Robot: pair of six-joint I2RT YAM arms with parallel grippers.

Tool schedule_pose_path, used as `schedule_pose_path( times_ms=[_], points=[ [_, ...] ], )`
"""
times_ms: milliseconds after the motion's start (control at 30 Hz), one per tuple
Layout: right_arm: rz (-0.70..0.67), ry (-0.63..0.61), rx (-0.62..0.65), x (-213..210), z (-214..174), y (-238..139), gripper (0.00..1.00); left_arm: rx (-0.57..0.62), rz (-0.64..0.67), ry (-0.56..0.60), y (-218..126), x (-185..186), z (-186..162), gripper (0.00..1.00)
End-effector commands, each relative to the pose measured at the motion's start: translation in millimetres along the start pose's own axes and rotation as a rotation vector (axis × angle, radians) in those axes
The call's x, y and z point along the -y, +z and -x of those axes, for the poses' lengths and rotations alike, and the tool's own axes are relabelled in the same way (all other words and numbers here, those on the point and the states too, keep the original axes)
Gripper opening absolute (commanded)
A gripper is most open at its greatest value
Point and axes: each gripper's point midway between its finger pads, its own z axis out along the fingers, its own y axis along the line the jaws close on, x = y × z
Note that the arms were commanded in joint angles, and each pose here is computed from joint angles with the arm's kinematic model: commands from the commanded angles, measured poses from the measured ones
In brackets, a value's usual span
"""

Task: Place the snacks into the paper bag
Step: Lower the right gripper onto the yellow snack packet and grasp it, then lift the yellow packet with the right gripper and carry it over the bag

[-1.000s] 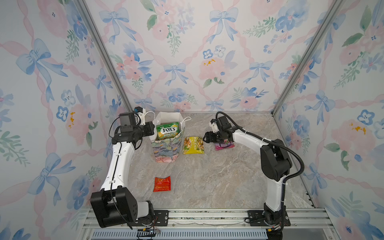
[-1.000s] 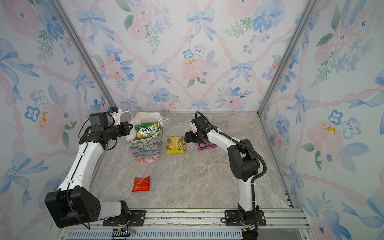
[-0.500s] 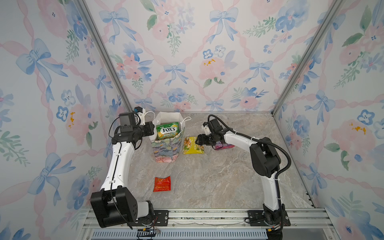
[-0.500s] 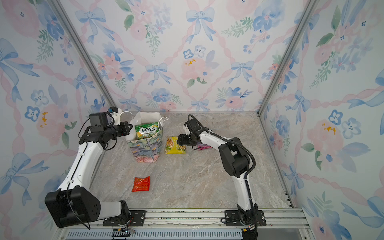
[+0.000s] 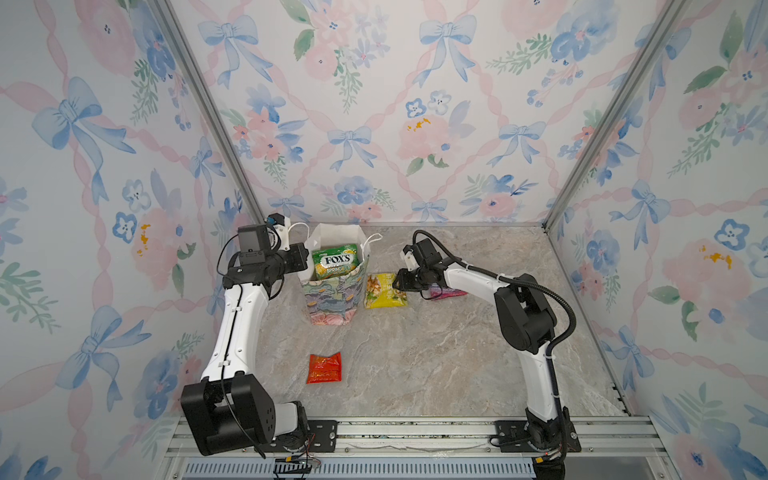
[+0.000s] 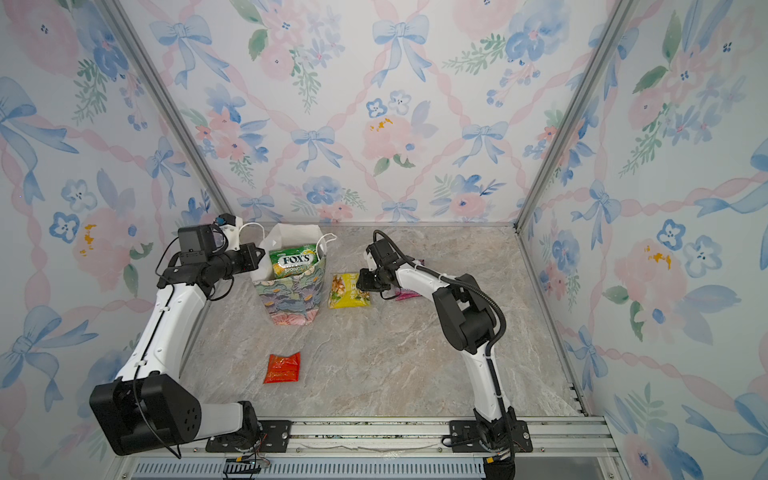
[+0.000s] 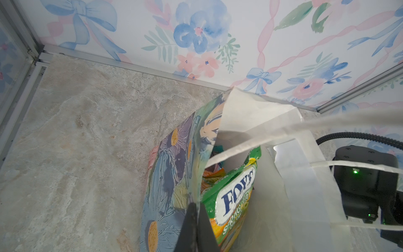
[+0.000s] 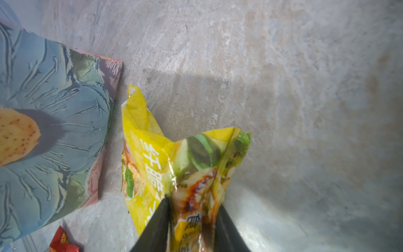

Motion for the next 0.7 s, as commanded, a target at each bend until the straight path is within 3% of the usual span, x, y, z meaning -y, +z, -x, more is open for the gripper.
schedule_pose_path(
  times_ms=[0,133,267,667],
  points=[
    [0.019,-0.016,0.011,-8.6,2.3,-2.2,0.23,0.013,-0.007,-0.009,-1.2,-2.2,1.5,0.0],
    [0.021,-0.031,0.028,-11.7,5.6,-10.7,0.07,0.015,-0.007,-0.011,-2.0,-2.2,1.9,0.0],
    [0.021,-0.055,0.059,-17.4,12.7,-24.3,0.0,0.016,-0.008,-0.011,-2.5,-1.9,2.2,0.0],
    [0.013,-0.163,0.202,-47.9,42.5,-99.7,0.0,0.012,-0.011,-0.014,-1.3,-2.2,1.6,0.0]
  ],
)
